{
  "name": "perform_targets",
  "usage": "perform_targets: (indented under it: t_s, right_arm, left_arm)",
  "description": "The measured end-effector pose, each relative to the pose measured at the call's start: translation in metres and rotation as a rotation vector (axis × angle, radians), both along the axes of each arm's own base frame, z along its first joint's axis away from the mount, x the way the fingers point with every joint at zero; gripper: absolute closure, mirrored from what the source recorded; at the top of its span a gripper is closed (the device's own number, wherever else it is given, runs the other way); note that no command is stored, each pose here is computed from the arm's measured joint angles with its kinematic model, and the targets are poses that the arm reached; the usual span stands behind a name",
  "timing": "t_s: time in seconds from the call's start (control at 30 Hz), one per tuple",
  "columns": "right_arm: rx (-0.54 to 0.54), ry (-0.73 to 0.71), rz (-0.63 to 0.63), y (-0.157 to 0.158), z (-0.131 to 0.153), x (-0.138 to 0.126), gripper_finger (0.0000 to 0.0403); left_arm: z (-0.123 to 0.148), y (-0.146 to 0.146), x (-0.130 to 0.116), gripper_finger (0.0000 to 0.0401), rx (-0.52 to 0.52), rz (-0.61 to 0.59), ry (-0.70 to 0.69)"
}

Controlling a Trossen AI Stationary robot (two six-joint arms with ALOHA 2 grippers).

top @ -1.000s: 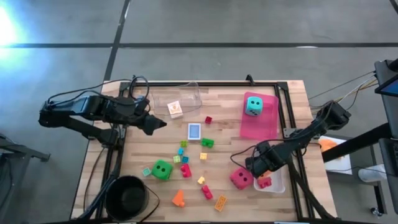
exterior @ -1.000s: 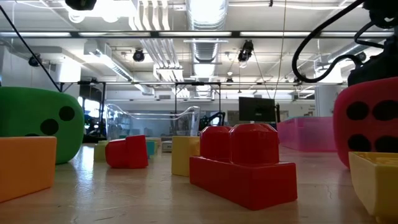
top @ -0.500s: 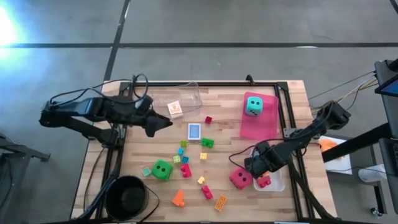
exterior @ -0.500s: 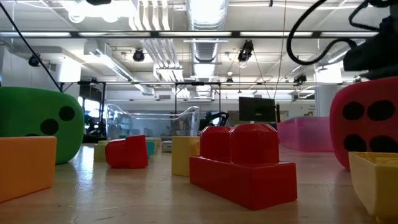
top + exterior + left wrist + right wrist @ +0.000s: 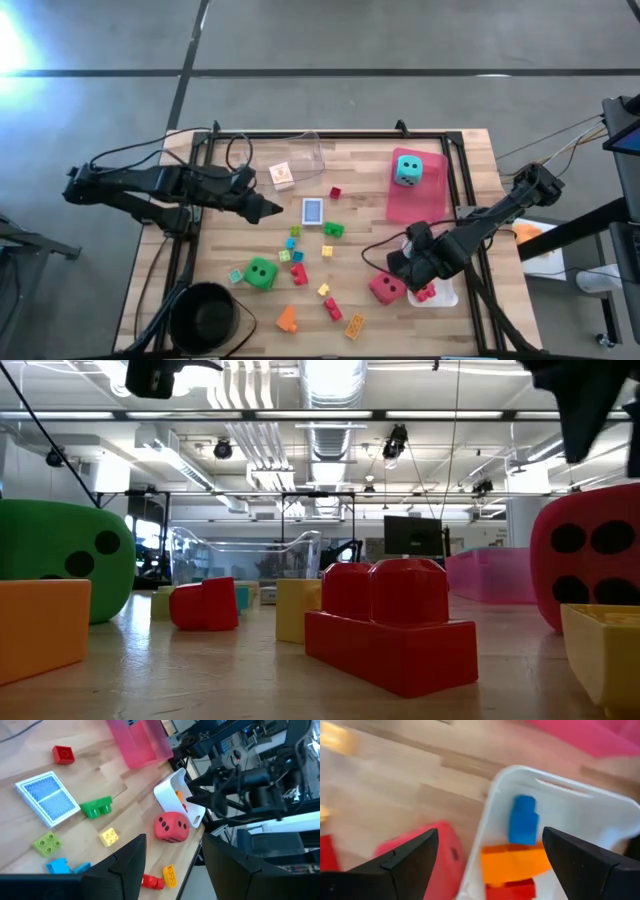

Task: Pick & Place Toys
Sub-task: Put the dark green game piece into the white bin

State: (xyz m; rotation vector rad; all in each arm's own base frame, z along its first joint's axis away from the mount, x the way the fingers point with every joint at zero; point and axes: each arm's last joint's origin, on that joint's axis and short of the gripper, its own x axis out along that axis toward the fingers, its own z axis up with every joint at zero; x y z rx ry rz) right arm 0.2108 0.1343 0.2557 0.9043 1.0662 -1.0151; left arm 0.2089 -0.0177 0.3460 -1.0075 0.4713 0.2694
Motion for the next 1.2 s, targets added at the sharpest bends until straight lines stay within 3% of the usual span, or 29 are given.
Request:
perform_targets:
  t_s: [0.27, 0.43, 0.63, 0.83, 1.2]
  right_arm:
    - [-0.161, -0.121, 0.233, -0.005, 0.029, 0.019, 0.0051]
    - [-0.184, -0.148, 0.286, -0.031, 0.038, 0.041, 0.0051]
    - [-0.153, -0.274, 0.300, -0.073, 0.048, 0.074, 0.0051]
    - [-0.094, -0.200, 0.343, -0.107, 0.025, 0.096, 0.0051]
    - [-0.083, -0.060, 0.570, -0.109, -0.016, 0.158, 0.0052]
  left_arm:
    - [0.001, 0.000, -0.003, 0.0204, -0.002, -0.011, 0.062]
    - [-0.003, -0.003, -0.008, 0.0205, -0.057, -0.026, 0.127]
    - [-0.001, -0.014, -0.014, 0.0205, -0.036, -0.095, 0.120]
    - [0.004, -0.025, -0.024, 0.0205, 0.011, -0.143, 0.090]
    - [0.013, -0.035, -0.042, 0.0204, 0.023, -0.214, 0.037]
